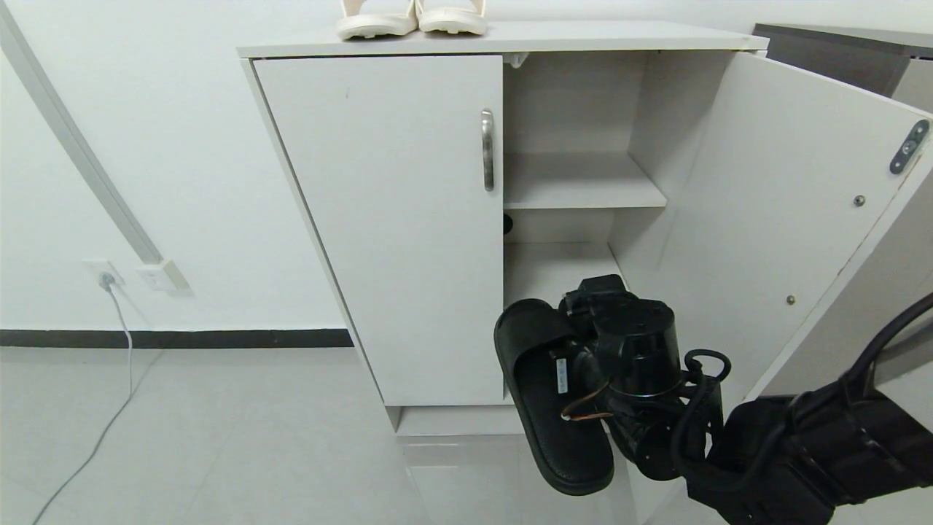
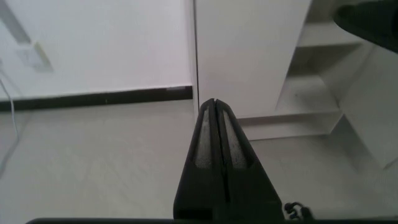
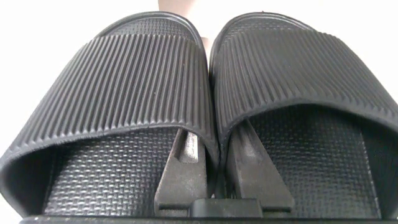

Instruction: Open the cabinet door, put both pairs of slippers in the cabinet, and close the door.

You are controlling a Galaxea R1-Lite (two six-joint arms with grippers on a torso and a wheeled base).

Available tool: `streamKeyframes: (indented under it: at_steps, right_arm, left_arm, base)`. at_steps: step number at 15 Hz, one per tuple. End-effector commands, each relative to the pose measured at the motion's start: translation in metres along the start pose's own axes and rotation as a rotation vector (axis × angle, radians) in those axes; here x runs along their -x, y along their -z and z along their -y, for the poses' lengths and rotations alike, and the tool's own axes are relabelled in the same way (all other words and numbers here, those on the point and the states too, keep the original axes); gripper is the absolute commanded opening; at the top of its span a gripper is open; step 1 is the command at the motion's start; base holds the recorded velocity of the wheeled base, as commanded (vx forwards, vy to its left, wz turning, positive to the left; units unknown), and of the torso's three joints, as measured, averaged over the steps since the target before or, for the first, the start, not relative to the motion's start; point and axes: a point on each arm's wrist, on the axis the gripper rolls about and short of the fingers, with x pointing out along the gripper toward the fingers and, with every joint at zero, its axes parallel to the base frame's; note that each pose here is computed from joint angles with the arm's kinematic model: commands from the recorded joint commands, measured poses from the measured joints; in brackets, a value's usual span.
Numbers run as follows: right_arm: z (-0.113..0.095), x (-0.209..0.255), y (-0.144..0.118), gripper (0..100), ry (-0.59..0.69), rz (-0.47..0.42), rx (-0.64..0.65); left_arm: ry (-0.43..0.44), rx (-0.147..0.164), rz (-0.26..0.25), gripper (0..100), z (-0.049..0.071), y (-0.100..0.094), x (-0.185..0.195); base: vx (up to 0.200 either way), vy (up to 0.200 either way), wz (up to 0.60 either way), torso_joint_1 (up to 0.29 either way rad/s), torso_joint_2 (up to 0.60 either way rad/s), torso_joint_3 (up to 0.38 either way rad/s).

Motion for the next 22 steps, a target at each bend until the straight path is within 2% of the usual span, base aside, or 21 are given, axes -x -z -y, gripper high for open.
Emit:
streamKeyframes:
  at_steps: [1,2,4,5,10,14,22]
  right_arm:
    - [-0.001,0.0,0.001,0,-0.002,0.0,0.001]
    - [-0.001,0.0,0.001,0,-0.002,0.0,0.001]
    - [-0.003,-0.002,-0.002,0,-0.003,0.01,-0.004]
    - [-0.005,-0.004,-0.007,0,-0.004,0.027,-0.019]
    - [-0.018,-0.031,-0.029,0,0.138,0.117,-0.087]
    - [-0.012,-0.034,-0.029,0,0.194,0.119,-0.089]
    - [-0.012,-0.035,-0.026,0,0.226,0.116,-0.083]
  left_arm:
    - [0.011,-0.027,0.011,0,0.0,0.002,0.001]
    - [0.011,-0.017,0.011,0,0.0,0.002,0.001]
    - [0.008,0.027,0.011,0,0.0,0.002,0.001]
    - [0.005,0.035,0.011,0,0.0,0.002,0.001]
    - [0.001,0.033,0.011,0,0.0,0.002,0.001]
    - [0.001,0.033,0.012,0,0.0,0.002,0.001]
    - [0.001,0.035,0.011,0,0.0,0.002,0.001]
  base:
    - [0.0,0.0,0.0,0.0,0.0,0.0]
    - [0.0,0.0,0.0,0.0,0.0,0.0]
    - [0.0,0.0,0.0,0.0,0.0,0.0]
    - [0.0,0.0,0.0,0.0,0.0,0.0]
    - [0.0,0.0,0.0,0.0,0.0,0.0]
    - [0.0,-0.2,0.0,0.004,0.0,0.004]
    - [0.0,0.0,0.0,0.0,0.0,0.0]
